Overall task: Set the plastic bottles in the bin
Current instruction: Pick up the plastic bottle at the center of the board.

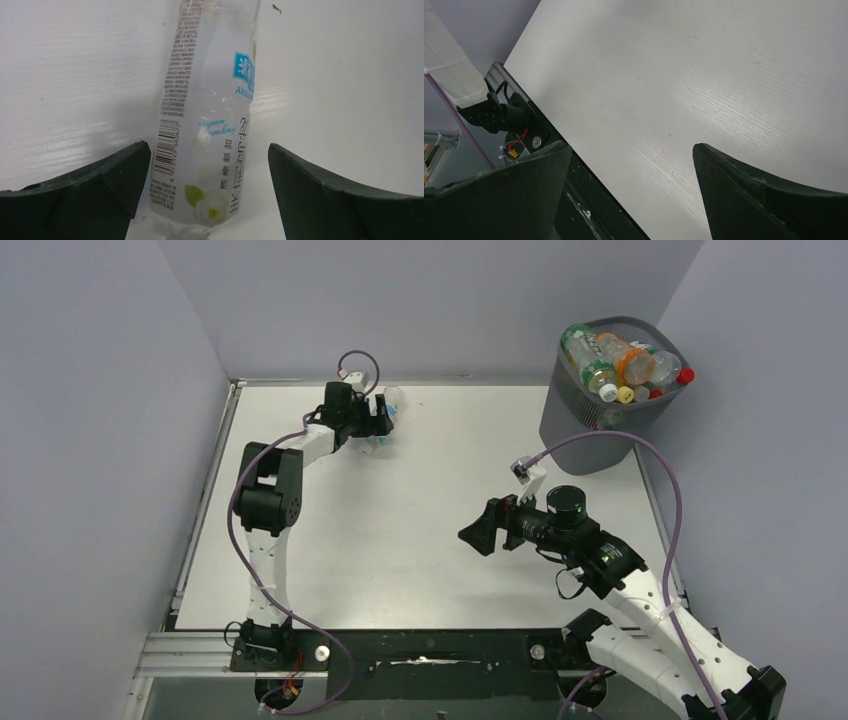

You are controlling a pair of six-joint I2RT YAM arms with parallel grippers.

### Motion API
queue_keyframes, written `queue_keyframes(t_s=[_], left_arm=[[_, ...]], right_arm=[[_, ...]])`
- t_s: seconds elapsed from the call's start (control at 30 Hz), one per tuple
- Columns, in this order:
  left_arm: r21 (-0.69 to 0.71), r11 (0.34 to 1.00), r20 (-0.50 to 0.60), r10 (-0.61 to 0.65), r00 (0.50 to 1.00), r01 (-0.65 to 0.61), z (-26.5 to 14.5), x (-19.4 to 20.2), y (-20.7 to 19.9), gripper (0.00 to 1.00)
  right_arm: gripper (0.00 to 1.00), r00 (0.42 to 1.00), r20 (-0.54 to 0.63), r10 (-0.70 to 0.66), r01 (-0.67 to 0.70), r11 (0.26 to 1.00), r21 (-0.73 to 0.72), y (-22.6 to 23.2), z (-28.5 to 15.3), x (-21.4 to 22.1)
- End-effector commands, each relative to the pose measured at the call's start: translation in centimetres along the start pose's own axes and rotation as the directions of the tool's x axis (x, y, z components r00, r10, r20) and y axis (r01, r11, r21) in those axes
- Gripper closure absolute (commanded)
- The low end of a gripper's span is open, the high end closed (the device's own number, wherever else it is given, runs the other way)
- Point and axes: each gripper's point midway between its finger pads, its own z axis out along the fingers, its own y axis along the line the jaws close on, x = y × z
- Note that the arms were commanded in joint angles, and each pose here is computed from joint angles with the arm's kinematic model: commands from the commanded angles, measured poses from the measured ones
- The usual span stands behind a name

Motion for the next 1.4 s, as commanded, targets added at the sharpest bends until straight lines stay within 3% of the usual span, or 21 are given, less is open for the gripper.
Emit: queue_keyframes(t_s=[0.0, 0.63, 1.1, 1.37], left_arm=[[0.014, 0.998, 0.127, 0.056, 0.990, -0.059, -3.0, -5.2, -2.3, 0.11], [-0.031, 0.999, 0.113, 0.047, 0.992, -0.044, -2.4, -5.3, -2.3, 0.11], [-0.094, 0.990, 0.048, 0.114, 0.992, -0.110, -0.7, -3.0, -2.3, 0.11], [-0.153, 0.982, 0.006, 0.111, 0.994, -0.109, -0.1, -2.0, -1.0, 0.26]], right_arm=[[0.02, 0.997, 0.067, -0.026, 0.027, 0.999, -0.024, 0.8, 0.1, -1.5], [0.02, 0.998, 0.065, -0.023, 0.025, 0.999, -0.029, 1.2, 0.3, -1.2], [0.02, 0.998, 0.054, -0.019, 0.020, 0.999, -0.027, 1.2, 0.8, -1.0], [0.00, 0.998, 0.052, -0.023, 0.025, 0.999, -0.027, 1.3, 0.9, -1.0]])
